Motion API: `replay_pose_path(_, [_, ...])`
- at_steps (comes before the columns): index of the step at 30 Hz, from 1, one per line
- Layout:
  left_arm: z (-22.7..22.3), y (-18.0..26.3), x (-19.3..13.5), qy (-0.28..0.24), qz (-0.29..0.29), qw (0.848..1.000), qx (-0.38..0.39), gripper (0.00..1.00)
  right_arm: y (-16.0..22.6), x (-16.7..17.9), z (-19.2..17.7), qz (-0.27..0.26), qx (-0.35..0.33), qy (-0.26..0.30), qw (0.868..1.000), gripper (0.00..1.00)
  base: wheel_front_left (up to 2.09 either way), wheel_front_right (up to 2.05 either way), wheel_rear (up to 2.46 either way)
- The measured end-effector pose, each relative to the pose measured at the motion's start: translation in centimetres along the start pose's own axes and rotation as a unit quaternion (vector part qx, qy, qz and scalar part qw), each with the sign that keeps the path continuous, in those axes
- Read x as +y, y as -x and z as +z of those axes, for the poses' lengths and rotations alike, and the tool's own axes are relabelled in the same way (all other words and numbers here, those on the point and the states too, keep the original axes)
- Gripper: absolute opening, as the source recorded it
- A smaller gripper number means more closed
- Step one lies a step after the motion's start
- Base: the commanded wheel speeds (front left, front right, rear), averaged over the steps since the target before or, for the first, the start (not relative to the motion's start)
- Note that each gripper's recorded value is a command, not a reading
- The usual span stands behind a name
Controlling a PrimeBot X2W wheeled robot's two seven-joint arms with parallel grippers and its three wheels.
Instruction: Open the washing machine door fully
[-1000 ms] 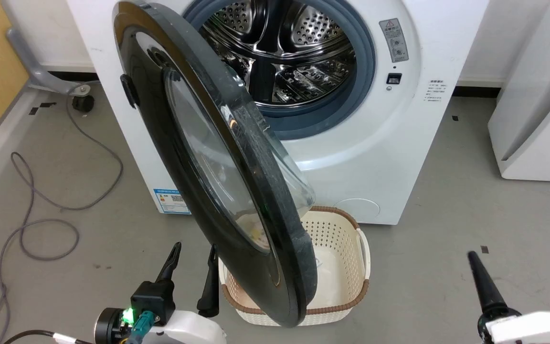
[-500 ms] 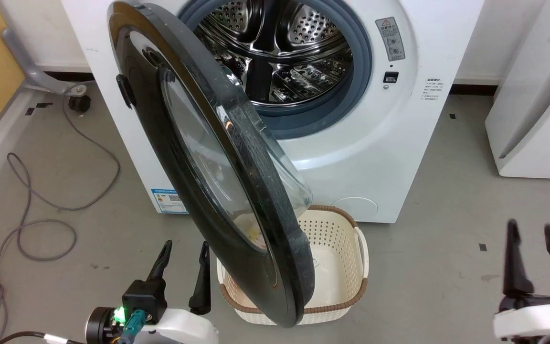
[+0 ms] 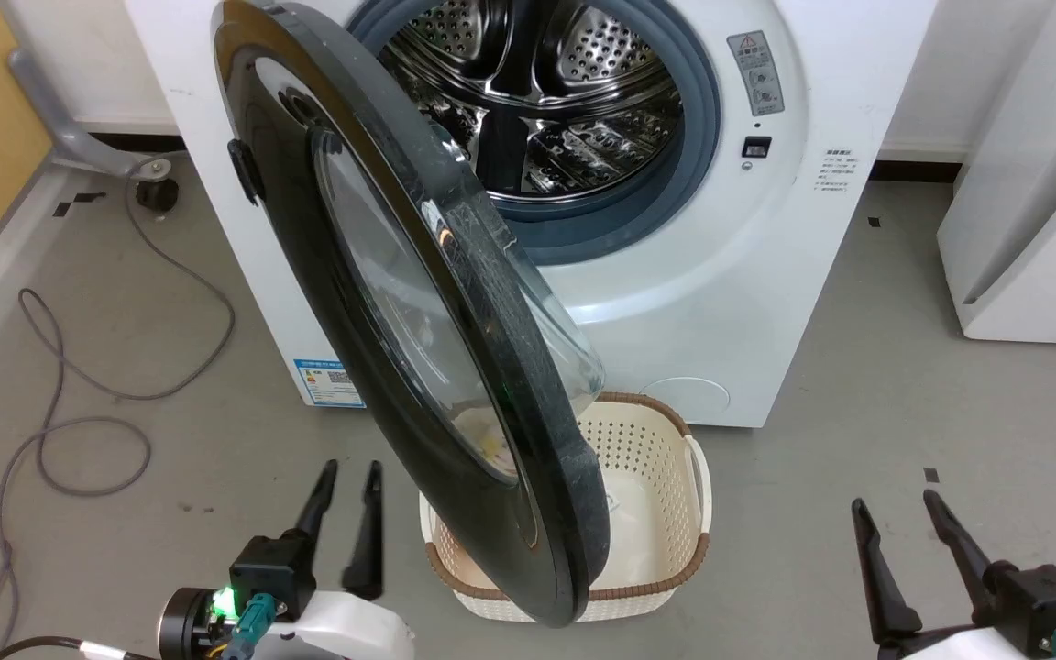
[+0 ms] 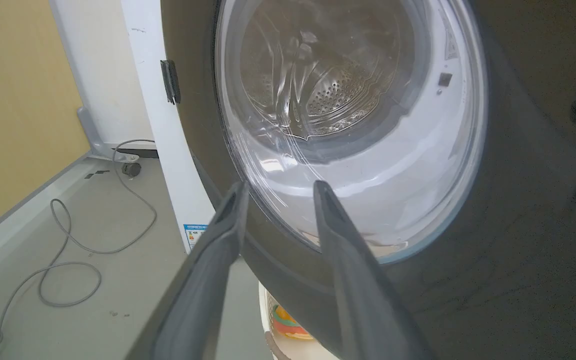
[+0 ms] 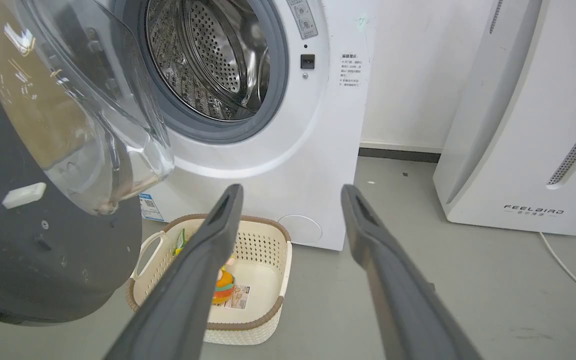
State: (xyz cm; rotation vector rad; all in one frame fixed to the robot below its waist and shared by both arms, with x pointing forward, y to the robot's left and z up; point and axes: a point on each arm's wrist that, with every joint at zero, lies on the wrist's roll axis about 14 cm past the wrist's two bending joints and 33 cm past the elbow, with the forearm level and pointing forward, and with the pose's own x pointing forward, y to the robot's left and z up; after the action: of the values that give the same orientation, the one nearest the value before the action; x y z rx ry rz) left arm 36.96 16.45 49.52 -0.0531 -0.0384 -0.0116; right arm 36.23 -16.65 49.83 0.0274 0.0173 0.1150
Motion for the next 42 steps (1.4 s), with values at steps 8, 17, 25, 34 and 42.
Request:
replay_pose_path(8, [0.2,-0.1,0.1,0.000,0.002,1.000,-0.003,0.00,0.2,0.0,-1.7,-0.002,0.018,-0.015,1.000,1.00,0.00,0.00,0.00])
replay_pose_path(17, [5.7,-1.1,0.1,-0.002,0.002,0.996,-0.090,0.00,0.4,0.1,-2.5,-0.002,0.025,-0.024,0.999,1.00,0.00,0.00,0.00])
replay_pose_path(25, [15.2,-1.5,0.0,-0.018,0.003,0.972,-0.235,0.00,0.2,0.1,-2.8,-0.004,0.027,-0.037,0.999,1.00,0.00,0.00,0.00])
replay_pose_path(34, [26.1,1.8,-3.4,-0.009,-0.047,0.911,-0.409,0.00,0.2,0.1,-3.2,-0.005,0.031,-0.043,0.999,1.00,0.00,0.00,0.00])
replay_pose_path(42, [27.8,3.5,-9.2,0.033,-0.151,0.886,-0.436,0.00,0.3,-0.2,-3.6,-0.012,0.035,-0.049,0.998,1.00,0.00,0.00,0.00])
